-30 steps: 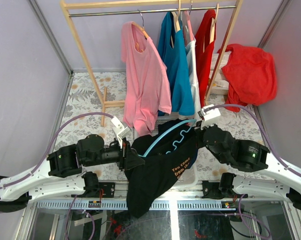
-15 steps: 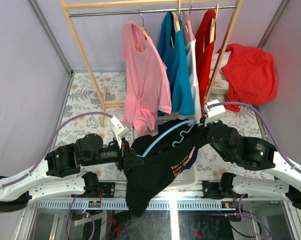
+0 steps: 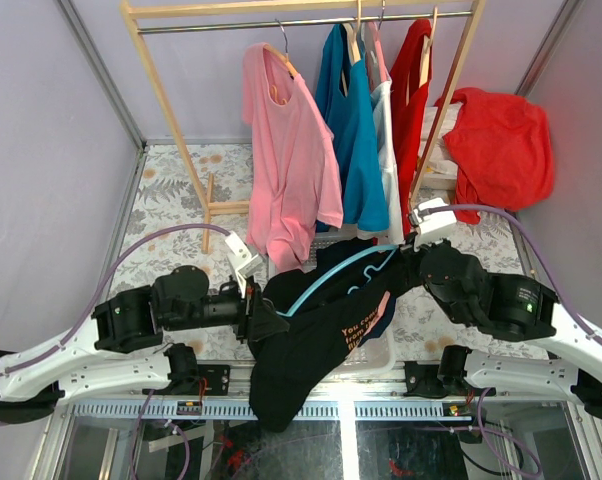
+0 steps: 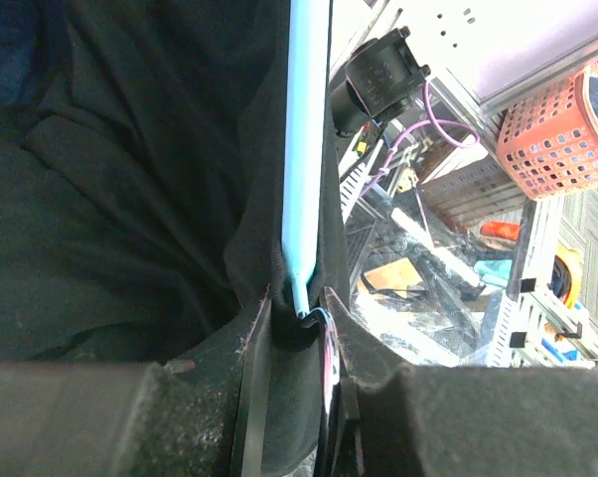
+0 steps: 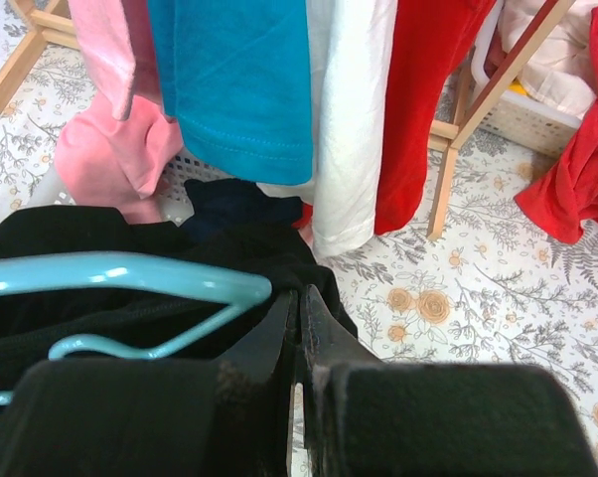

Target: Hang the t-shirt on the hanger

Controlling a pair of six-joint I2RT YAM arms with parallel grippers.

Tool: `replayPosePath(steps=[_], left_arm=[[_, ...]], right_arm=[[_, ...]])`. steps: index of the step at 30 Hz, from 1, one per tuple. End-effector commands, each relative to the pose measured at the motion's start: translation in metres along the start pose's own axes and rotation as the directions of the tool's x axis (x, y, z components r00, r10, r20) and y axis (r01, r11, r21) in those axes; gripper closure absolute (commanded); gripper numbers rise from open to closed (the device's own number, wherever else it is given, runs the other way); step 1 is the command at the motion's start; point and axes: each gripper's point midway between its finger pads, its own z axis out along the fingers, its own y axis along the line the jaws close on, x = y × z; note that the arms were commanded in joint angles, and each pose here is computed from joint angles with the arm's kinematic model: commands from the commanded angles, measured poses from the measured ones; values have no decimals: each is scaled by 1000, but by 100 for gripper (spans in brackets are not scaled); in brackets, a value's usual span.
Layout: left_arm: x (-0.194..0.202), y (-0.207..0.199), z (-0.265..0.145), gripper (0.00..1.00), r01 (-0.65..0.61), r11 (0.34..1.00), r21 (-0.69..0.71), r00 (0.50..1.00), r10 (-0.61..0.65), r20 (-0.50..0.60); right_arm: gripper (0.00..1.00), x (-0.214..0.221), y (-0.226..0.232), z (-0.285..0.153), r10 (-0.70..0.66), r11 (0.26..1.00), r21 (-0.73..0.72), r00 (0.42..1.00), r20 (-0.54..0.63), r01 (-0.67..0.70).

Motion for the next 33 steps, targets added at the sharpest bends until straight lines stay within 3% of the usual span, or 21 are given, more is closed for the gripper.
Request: replayPosePath(steps=[1, 13, 20, 23, 33], left_arm=[[3, -17, -6, 100, -22, 996, 84, 999, 25, -44], [10, -7, 8, 100, -8, 1000, 28, 995, 11, -98], [-5, -7, 13, 100, -16, 1000, -6, 997, 16, -77], [-40, -5, 7, 100, -51, 992, -111, 998, 48, -34], [-143, -33, -15, 100, -176, 963, -205, 971, 204, 124]], right_arm=[[100, -27, -27, -9, -26, 993, 118, 997, 67, 18], [100, -51, -33, -22, -38, 995, 97, 994, 102, 28], [100, -76, -12, -27, -26, 999, -20, 992, 126, 29], [100, -110, 12, -38, -10, 987, -153, 985, 172, 36], [100, -193, 72, -79, 66, 874, -478, 955, 288, 84]])
